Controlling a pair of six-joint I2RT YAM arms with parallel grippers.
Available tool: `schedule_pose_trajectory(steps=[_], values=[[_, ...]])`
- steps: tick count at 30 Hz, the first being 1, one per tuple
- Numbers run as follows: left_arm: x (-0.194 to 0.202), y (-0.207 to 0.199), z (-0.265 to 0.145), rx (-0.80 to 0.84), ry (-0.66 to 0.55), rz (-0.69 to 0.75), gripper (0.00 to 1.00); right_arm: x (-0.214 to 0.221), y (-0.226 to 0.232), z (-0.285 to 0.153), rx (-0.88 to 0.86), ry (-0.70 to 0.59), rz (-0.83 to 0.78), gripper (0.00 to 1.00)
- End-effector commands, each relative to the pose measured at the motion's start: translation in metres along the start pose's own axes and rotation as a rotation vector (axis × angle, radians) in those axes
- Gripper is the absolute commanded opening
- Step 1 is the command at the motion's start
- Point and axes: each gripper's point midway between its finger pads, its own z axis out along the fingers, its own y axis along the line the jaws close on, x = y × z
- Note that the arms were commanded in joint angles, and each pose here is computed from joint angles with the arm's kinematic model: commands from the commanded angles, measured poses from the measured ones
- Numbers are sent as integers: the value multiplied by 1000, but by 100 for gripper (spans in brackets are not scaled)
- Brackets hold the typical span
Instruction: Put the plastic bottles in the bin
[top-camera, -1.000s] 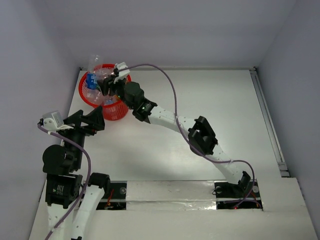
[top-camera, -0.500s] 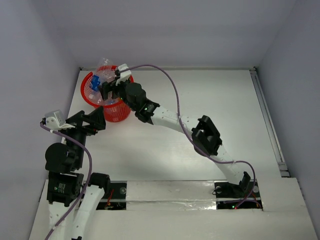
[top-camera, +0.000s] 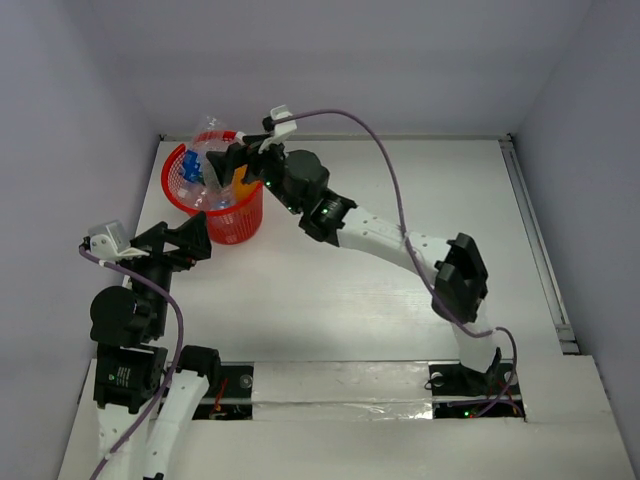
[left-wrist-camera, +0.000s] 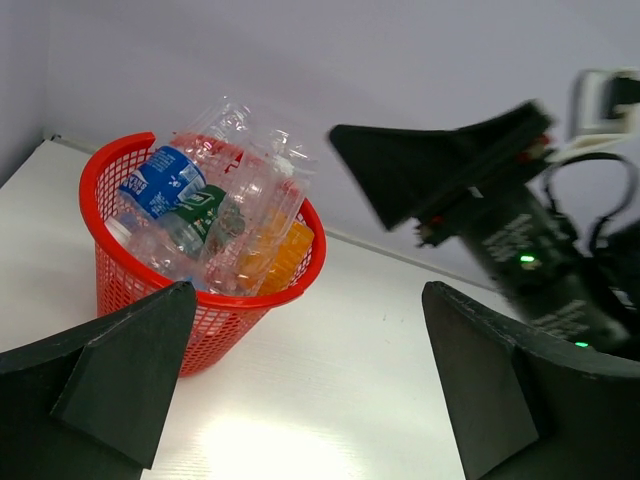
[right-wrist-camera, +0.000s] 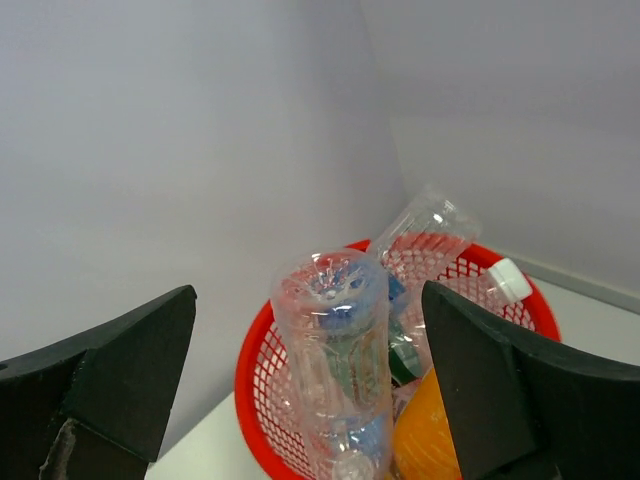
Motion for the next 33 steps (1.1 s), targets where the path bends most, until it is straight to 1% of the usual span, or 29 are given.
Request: schedule_pose_trajectory(steps=[1,2,3,4,5,6,7,8,9,10,11,12,13,14,15,16,17,18,19,20,23,24,25,27,30,33], values=[[-11,-7,-3,27,-38,-17,97,-66,2,-22,-9,-144,69,100],[-9,-8,-2,36,-32,-16,99,-76,-3,-38,4,-158,76,100],[-9,-8,-2,36,-31,-20,99,-107,3,-47,-10,-213,93,100],[-7,-10,-2,48,-24,-21,99,-89,-14,-59,32,-181,81,100],[-4,-11,-1,51,-17,-27,99,-99,-18,-71,40,-213,90,100],[-5,-13,-1,63,-19,-31,99,-136,-18,-96,40,-273,110,98],[-2,-15,0,76,-11,-34,99,-143,-27,-111,80,-294,121,96],[0,-15,0,81,-6,-38,99,-121,-42,-128,120,-256,114,94],[0,-17,1,92,-11,-45,99,-125,-49,-144,145,-263,123,92],[3,-18,2,98,0,-49,99,-159,-58,-174,190,-334,154,85],[5,-19,2,105,4,-50,99,-135,-74,-192,236,-291,143,78],[5,-21,3,115,2,-57,99,-138,-82,-208,268,-303,160,65],[9,-21,3,122,9,-59,99,-165,-94,-240,315,-369,196,59],[13,-24,3,143,25,-61,99,-143,-108,-257,362,-330,179,54],[15,-24,2,152,28,-63,99,-144,-116,-272,389,-334,191,50],[22,-24,2,157,43,-65,99,-166,-127,-303,432,-397,227,42],[26,-22,2,157,52,-66,99,-161,-136,-318,469,-382,223,35],[28,-22,1,160,57,-68,99,-150,-145,-333,500,-369,229,25],[32,-21,0,159,66,-71,99,-153,-155,-350,547,-386,241,23],[34,-21,0,161,69,-74,99,-165,-160,-375,550,-419,263,22],[35,-21,-4,169,68,-76,99,-160,-177,-409,612,-423,250,22],[34,-22,-6,174,64,-77,99,-169,-182,-428,620,-461,263,23],[37,-21,-6,173,69,-79,99,-165,-189,-436,650,-463,260,24],[39,-21,-4,175,75,-91,99,-167,-192,-447,657,-476,269,27],[49,-22,1,180,104,-117,99,-161,-192,-446,650,-463,259,34],[55,-21,6,174,124,-139,99,-156,-190,-437,653,-430,239,39]])
